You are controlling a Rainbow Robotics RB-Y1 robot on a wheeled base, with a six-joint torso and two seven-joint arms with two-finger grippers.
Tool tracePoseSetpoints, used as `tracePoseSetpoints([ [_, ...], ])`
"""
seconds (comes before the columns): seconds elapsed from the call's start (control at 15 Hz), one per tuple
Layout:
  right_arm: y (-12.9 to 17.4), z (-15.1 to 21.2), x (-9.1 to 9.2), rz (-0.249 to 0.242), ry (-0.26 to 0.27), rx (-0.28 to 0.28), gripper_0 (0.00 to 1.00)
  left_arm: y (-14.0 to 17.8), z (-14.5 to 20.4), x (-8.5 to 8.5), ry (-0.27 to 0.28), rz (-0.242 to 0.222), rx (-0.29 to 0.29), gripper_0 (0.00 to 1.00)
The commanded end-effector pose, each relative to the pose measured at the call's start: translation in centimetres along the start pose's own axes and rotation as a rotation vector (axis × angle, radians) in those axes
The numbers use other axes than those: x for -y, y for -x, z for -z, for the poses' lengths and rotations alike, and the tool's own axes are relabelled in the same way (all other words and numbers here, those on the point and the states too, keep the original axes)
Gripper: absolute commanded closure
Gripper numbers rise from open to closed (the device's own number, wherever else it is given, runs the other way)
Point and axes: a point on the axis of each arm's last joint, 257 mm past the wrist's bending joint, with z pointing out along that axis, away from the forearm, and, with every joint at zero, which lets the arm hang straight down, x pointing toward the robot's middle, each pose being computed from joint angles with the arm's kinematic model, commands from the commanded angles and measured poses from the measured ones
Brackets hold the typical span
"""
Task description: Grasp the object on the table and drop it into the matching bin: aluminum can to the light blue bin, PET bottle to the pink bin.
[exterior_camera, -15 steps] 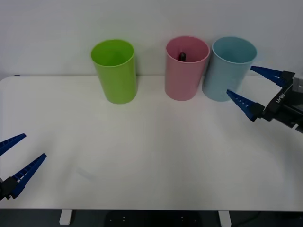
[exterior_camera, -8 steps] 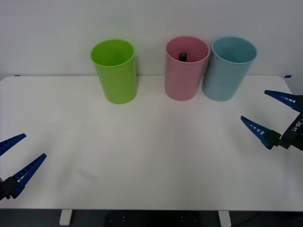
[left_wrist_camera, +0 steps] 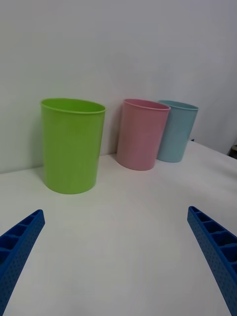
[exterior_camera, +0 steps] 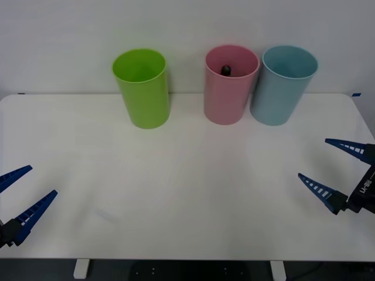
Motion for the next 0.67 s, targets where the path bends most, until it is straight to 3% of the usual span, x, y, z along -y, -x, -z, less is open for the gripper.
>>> tracePoseSetpoints([
  [0.07,-0.2,-0.3,-1.2,-0.009,0.031,0.001,0.0,0.0,0.0,0.0,0.0,0.0,0.0,0.0],
  [0.33,-0.3,-0.6,-2.8,-0.026,0.083,0.005,0.0,0.0,0.0,0.0,0.0,0.0,0.0,0.0],
  [0.67,-0.3,-0.6,-2.8,-0.025,0.085,0.004,0.0,0.0,0.0,0.0,0.0,0.0,0.0,0.0],
])
